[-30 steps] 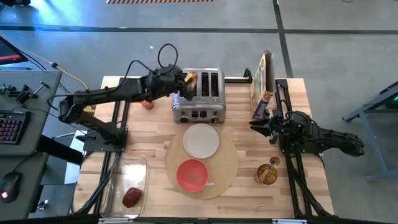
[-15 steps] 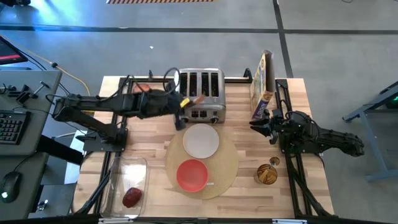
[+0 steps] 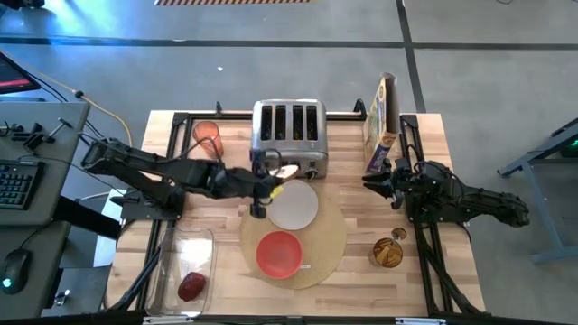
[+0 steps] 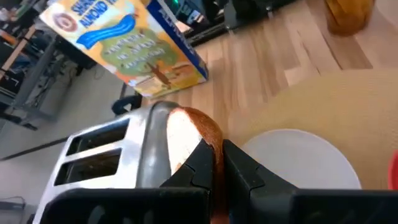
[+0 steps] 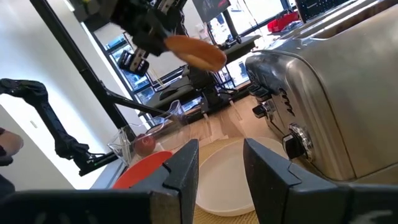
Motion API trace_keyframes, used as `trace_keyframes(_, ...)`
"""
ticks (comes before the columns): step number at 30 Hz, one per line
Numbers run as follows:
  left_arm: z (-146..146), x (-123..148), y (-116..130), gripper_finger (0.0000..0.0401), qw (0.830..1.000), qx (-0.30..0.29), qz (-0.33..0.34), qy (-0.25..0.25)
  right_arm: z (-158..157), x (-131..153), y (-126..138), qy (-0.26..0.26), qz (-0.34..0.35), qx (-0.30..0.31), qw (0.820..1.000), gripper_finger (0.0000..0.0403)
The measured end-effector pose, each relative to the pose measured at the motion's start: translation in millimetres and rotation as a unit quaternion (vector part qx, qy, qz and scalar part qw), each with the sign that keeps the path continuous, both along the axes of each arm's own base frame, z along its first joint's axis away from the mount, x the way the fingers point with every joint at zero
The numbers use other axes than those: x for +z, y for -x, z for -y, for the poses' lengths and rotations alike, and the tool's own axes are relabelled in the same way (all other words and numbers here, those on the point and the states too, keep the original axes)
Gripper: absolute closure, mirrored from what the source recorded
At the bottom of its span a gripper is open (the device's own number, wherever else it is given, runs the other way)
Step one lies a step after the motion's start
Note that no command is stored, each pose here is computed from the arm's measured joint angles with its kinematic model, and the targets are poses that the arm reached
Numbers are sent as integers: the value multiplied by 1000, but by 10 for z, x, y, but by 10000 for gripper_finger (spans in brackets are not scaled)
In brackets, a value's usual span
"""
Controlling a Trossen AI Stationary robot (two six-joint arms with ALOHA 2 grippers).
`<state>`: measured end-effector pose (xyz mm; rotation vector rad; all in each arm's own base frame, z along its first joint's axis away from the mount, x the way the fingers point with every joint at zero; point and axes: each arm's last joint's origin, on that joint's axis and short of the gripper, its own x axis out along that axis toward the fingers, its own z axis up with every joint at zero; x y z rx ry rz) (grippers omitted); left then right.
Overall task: Arrange a breakfast setting
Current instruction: Put the bagel bread on the plate on the placemat
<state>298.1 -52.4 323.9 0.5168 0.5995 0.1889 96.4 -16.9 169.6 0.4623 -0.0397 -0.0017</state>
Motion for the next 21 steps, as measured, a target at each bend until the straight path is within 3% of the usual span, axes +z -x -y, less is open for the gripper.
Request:
trace_keyframes(5, 122, -203, -45, 396, 999, 18, -26, -17, 1, -3, -3, 0, -2, 0, 1000, 292)
trace_keyframes(21, 301, -900, -272, 392, 993, 44, -111, 6, 2, -11, -8, -1, -6, 0, 1000, 292)
